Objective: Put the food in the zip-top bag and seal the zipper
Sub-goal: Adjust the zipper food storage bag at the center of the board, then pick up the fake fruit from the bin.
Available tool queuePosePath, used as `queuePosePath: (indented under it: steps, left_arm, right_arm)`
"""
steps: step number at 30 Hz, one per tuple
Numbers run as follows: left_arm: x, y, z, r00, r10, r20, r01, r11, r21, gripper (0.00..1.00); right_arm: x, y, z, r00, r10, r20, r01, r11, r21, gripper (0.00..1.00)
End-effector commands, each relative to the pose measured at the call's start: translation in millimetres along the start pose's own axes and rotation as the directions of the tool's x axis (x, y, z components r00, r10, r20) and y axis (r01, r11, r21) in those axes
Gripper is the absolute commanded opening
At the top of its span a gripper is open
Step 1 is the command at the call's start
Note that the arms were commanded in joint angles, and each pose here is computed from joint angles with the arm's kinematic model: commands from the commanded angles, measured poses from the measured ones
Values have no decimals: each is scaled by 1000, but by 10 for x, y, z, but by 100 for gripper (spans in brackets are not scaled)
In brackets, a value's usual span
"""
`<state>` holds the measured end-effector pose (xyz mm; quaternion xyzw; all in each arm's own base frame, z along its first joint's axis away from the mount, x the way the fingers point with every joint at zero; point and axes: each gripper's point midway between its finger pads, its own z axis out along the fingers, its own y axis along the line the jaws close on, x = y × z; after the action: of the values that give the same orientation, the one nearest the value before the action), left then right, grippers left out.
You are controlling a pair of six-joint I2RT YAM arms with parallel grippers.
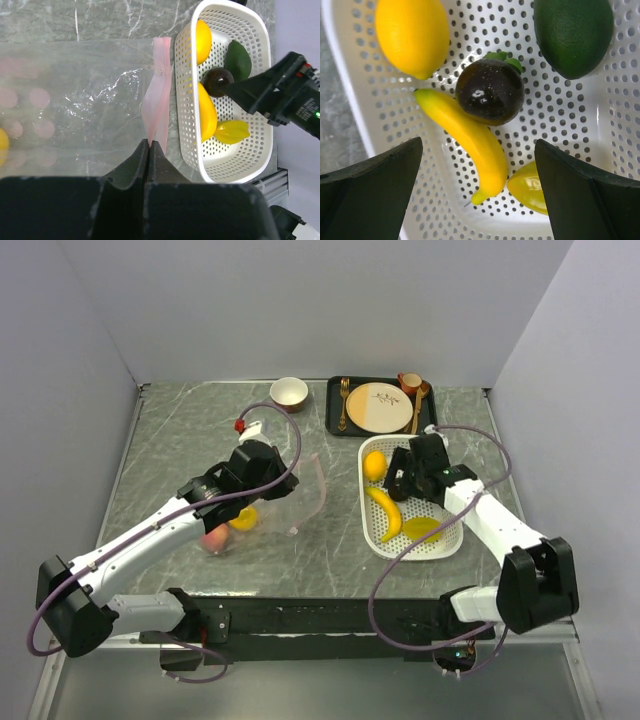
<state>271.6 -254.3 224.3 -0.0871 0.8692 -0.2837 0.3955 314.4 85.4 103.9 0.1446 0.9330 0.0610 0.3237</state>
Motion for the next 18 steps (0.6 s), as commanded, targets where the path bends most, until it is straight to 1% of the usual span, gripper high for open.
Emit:
queuePosePath:
  steps: [1,7,11,13,17,18]
  left_arm:
    - [-145,-167,-81,999,7,43,-9,998,59,1]
    - [-162,-105,-92,998,8,55,-9,999,34,1]
    - [-147,-137,-57,999,-2,54,-1,999,49,1]
    - [-126,-149,-11,999,-2,44,0,999,52,1]
    - [-113,-153,91,999,-4,39,2,999,37,1]
    - [-101,-162,131,1000,0,31,-1,1000,30,1]
  right_arm:
    - [-144,-39,162,1000,-4,21,3,999,36,100]
    - [-162,15,368,1000,-6,-11,6,1000,21,100]
    - [-208,152,430,1000,-19,4,19,998,-66,99]
    - [-220,128,482,1000,-23,4,23,998,-54,98]
    - [-235,107,593,999,-28,-18,27,999,-48,91]
    - [-213,86,646,999,-24,-31,23,999,-40,84]
